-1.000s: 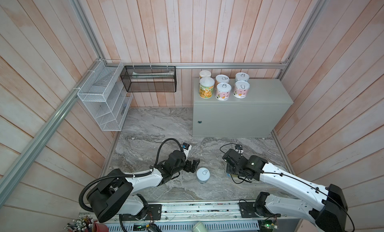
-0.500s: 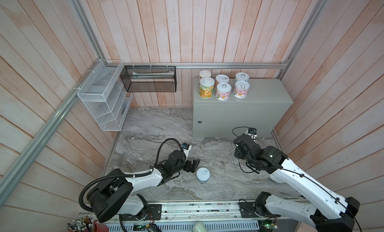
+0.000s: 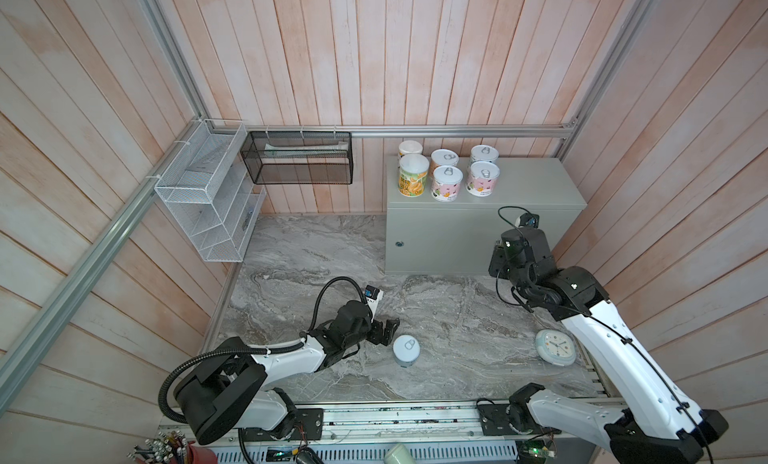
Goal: Place and organize the canned foods onto the counter
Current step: 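Carry the Spam tin with right gripper up to the cabinet top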
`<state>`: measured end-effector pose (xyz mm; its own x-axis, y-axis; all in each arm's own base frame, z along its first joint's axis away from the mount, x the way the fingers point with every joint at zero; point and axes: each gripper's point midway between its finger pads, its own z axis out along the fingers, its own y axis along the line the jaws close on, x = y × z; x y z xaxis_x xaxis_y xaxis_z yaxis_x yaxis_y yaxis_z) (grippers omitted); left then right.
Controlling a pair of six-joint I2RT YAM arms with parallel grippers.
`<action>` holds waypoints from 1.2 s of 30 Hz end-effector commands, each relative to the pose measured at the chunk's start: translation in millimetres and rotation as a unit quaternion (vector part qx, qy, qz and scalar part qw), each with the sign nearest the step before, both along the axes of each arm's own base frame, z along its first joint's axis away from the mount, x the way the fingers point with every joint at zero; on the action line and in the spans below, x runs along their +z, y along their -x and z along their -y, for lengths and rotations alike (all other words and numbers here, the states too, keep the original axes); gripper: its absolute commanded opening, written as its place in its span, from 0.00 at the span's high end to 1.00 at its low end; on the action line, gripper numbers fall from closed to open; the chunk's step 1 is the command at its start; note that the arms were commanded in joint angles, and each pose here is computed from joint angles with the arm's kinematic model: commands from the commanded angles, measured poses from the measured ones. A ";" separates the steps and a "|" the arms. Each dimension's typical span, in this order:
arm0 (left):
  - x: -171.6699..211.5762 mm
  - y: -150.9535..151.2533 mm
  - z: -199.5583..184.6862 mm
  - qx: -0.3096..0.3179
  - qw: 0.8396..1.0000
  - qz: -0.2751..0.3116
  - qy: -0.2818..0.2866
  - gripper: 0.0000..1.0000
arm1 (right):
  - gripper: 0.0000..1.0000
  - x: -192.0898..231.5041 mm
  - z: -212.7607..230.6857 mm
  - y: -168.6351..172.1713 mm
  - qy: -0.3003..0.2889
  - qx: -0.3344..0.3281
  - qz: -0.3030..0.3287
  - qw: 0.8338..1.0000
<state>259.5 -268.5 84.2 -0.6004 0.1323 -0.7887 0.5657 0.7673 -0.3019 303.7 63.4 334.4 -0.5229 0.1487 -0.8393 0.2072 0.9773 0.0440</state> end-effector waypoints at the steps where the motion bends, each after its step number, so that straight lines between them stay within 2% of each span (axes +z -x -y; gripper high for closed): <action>1: 5.4 -2.8 5.5 -0.003 1.000 0.000 0.007 0.00 | 0.70 40.8 1.9 -16.8 0.007 0.006 0.056 0.998; 26: 3.6 -3.8 4.7 -0.001 1.000 0.000 0.002 0.00 | 0.70 144.5 18.8 -97.3 0.066 0.012 0.165 0.984; 36: 2.7 -5.1 4.3 0.001 1.000 0.001 -0.002 0.00 | 0.69 150.8 22.9 -144.0 0.111 0.018 0.138 0.984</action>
<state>259.3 -268.1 81.6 -0.6062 0.1386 -0.7831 0.5632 0.7701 -0.2997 444.0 41.2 465.1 -0.3120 -0.0370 -0.9494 0.1914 0.9763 -0.1010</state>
